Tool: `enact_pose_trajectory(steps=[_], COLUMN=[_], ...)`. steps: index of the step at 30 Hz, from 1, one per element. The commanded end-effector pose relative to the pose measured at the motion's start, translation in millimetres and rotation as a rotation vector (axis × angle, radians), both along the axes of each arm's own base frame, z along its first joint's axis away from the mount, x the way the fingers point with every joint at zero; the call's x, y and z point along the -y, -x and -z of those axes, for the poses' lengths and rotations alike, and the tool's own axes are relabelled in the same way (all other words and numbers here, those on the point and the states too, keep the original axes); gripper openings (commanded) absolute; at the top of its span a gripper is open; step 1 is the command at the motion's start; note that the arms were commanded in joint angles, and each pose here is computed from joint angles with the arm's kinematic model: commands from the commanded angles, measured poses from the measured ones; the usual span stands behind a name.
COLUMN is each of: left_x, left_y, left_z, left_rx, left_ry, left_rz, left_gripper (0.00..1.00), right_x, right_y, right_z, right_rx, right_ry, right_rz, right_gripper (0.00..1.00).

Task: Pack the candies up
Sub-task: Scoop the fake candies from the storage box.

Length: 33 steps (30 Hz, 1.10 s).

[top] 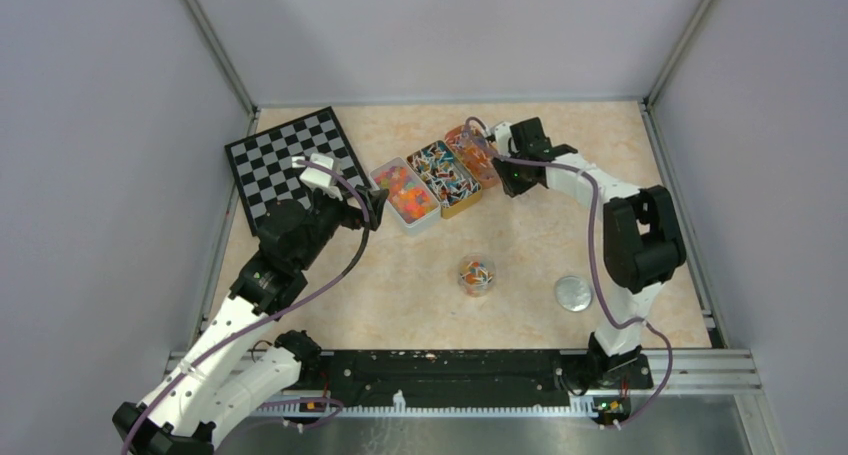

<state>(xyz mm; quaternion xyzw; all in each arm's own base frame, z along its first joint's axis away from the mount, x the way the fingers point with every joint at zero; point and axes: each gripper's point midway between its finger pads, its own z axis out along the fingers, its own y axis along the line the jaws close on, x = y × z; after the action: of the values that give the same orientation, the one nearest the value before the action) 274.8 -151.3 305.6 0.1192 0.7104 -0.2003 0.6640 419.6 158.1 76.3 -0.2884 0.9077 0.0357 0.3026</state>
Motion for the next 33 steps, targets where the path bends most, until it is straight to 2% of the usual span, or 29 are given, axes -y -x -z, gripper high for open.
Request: enact_pose_trajectory(steps=[1, 9, 21, 33], left_x=[2, 1, 3, 3], left_y=[1, 1, 0, 0], left_z=[-17, -17, -16, -15], left_rx=[0.046, 0.048, 0.042, 0.040], left_ry=[0.028, 0.029, 0.026, 0.029], left_rz=[0.008, 0.006, 0.010, 0.013], left_gripper=[0.99, 0.99, 0.99, 0.99], right_x=[-1, -7, -20, -18], right_y=[2, 2, 1, 9], right_z=[-16, -14, -36, -75], right_rx=[0.049, 0.103, 0.274, 0.340], right_ry=[-0.041, -0.089, -0.238, -0.241], right_rz=[-0.020, -0.048, -0.072, -0.105], right_gripper=[0.00, 0.00, 0.00, 0.00])
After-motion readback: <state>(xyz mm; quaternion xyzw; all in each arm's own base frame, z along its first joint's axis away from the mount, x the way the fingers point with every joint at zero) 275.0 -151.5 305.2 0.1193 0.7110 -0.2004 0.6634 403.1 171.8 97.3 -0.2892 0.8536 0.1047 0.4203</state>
